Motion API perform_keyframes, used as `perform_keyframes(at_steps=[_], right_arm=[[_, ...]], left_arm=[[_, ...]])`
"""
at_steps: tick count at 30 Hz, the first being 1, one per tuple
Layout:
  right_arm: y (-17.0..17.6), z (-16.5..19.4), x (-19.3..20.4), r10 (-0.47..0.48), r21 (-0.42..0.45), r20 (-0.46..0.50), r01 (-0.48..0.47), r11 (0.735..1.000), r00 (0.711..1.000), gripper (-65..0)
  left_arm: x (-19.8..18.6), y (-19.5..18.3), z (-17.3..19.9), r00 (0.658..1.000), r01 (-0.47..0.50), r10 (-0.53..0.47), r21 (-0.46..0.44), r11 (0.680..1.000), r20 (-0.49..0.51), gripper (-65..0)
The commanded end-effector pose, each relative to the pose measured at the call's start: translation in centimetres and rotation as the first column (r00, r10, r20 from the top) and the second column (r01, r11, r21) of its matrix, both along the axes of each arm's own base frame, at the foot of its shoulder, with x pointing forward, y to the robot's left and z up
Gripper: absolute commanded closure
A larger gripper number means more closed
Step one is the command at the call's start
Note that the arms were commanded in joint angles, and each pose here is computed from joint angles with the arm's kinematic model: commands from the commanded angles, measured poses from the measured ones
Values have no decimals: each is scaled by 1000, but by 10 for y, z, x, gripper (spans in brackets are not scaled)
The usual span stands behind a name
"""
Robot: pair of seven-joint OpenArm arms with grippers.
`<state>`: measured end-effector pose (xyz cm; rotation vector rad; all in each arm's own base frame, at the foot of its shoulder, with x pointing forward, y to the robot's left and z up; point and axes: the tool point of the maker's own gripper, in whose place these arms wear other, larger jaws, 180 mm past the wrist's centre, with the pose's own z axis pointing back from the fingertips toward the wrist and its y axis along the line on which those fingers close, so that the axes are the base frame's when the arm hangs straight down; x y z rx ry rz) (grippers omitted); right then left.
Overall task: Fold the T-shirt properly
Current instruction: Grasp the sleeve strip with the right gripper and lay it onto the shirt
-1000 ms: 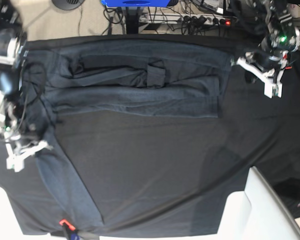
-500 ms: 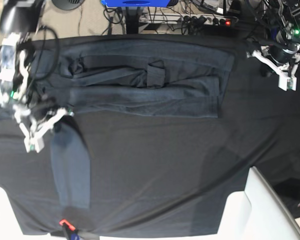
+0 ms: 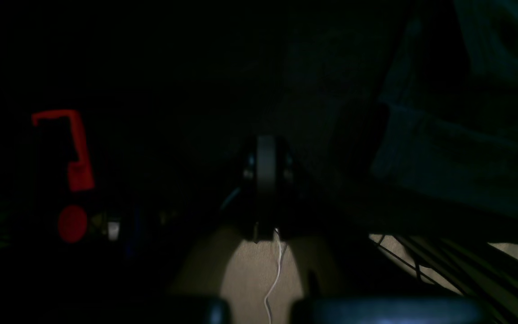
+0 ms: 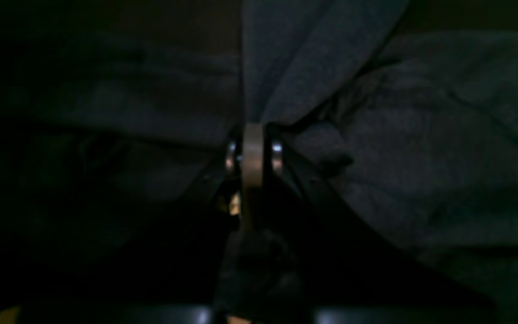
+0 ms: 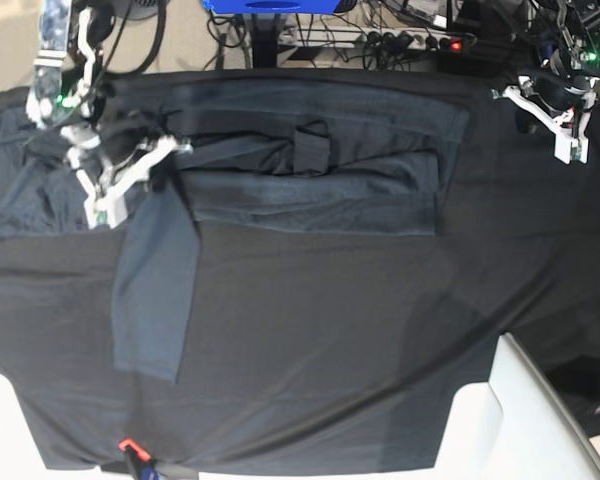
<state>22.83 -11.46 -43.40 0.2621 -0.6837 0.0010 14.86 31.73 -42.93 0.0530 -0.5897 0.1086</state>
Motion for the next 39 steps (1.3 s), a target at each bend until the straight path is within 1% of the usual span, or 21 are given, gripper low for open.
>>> perform_keyframes(at_steps=[1,4,8,9,11,14,15,16,17,18,21,22,24,25,27,29,33,36,39], right_arm=[[0,7,4,-9,11,33,9,1000,999,0],[8,3,-2,-26,40,17,25,999,1000,0],[12,2,-4,-23,47,10,23,999,1000,0],[13,1,-4,-22,49,7,21,999,1000,-21],[13,2,-4,-21,49,7,21,999,1000,-93],[13,3,-7,-22,49,8,21,999,1000,-273],[13,8,-4,-22,47,22,20,999,1000,-323],[13,12,-2,-22,45,37,20,999,999,-365],[12,16,1,-22,44,49,20,999,999,-386],[11,20,6,-24,40,67,21,999,997,-395],[2,43,45,-17,15,155,15,1000,988,-396],[-8,46,60,-20,-1,174,21,1000,984,-396],[-21,47,87,-38,-6,186,40,999,982,-398],[-28,47,105,-57,-1,181,58,998,982,-401],[-49,41,130,-98,4,139,99,995,985,-402],[-62,33,154,-129,25,103,127,992,986,-402],[-83,18,192,-176,57,65,172,983,982,-404],[-94,4,206,-215,82,40,212,974,976,-404],[-95,-18,206,-247,113,-18,247,962,969,-404]], left_arm=[[6,4,9,999,12,-13,17,1000,33,0],[9,7,12,999,25,-26,29,999,33,0],[10,9,13,999,29,-30,34,999,32,0],[10,10,13,999,28,-29,36,999,32,0],[9,11,13,999,26,-27,38,999,33,0],[9,12,14,999,25,-26,40,999,33,0],[9,12,14,999,25,-26,40,999,33,0],[9,12,14,999,25,-26,40,999,33,0],[9,12,14,999,25,-26,40,999,33,0],[9,12,14,999,25,-26,40,999,33,0],[9,12,14,999,24,-25,40,999,34,0],[9,12,14,999,24,-25,40,999,34,0],[9,12,14,999,24,-25,40,999,34,0],[9,12,14,999,24,-25,40,999,32,0],[5,13,13,999,23,-24,41,999,23,0],[2,13,12,999,26,-27,40,999,19,0],[-9,21,18,999,47,-48,43,998,23,0],[-16,29,24,998,54,-56,48,997,35,0],[-22,39,27,999,25,-27,61,998,38,0]])
